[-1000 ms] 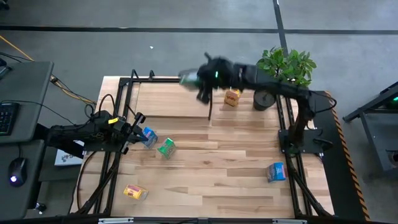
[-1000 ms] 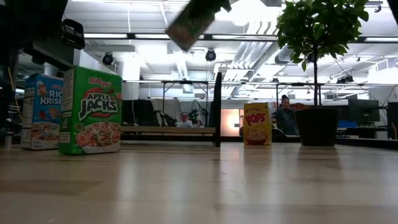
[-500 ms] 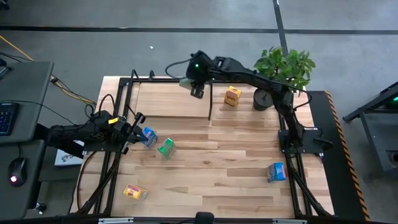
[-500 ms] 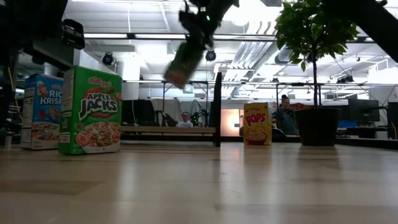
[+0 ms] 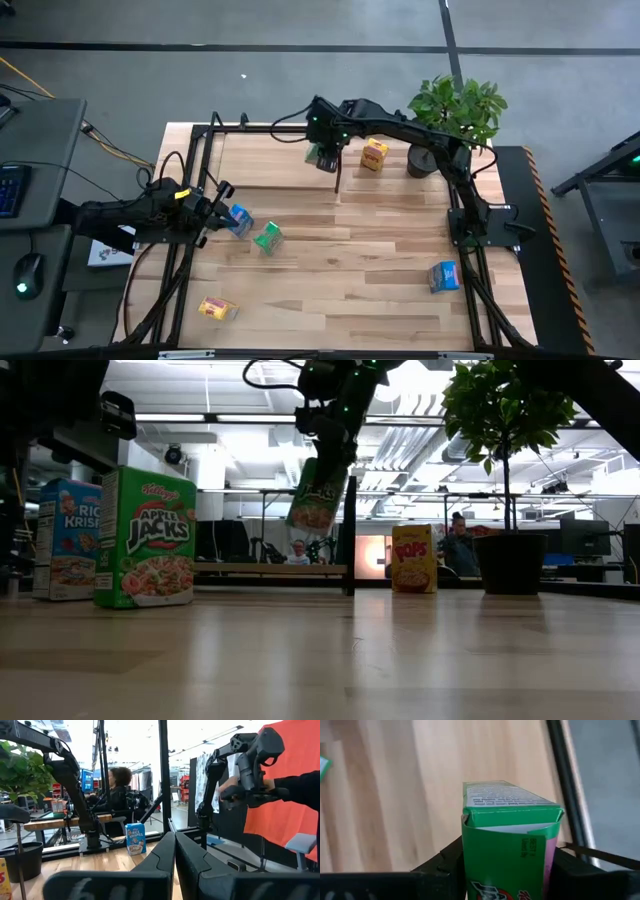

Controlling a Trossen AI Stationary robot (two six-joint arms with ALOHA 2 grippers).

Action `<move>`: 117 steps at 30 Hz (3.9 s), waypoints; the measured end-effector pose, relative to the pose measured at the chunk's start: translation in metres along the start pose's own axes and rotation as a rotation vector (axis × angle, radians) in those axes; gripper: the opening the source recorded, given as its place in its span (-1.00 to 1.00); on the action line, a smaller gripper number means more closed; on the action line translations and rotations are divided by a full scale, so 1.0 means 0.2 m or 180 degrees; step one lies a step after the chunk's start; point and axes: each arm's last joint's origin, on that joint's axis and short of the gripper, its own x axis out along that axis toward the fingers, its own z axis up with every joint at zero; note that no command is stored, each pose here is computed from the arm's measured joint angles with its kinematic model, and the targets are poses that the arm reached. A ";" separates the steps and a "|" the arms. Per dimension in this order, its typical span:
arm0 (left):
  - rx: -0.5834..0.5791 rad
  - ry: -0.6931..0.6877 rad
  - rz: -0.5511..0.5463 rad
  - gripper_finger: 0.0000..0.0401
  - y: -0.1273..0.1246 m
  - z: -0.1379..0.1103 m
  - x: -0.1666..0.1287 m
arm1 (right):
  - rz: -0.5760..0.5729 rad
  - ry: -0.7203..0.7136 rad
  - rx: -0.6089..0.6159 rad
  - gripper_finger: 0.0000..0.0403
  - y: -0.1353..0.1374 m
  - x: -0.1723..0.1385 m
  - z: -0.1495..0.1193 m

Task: Stack cereal on shelf
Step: Put the right green cereal box on the shelf, then put the green cereal box aligned with the other green cereal box on the shelf

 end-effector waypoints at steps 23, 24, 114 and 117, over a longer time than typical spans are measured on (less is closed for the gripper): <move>-0.0004 0.0008 0.0002 -0.98 0.00 0.00 0.00 | -0.0331 0.0632 -0.0443 -0.22 0.13 0.14 -0.04; -0.0005 0.0009 0.0002 -0.98 0.00 0.00 0.00 | -0.0337 0.0690 -0.0451 -0.22 0.13 0.15 -0.04; -0.0005 0.0009 0.0003 -0.98 0.00 0.00 0.00 | -0.0592 0.0113 -0.0047 0.22 -0.14 0.01 0.06; -0.0006 0.0009 0.0002 -0.98 0.00 0.00 0.00 | -0.0505 0.0076 0.0021 0.22 -0.13 -0.01 0.06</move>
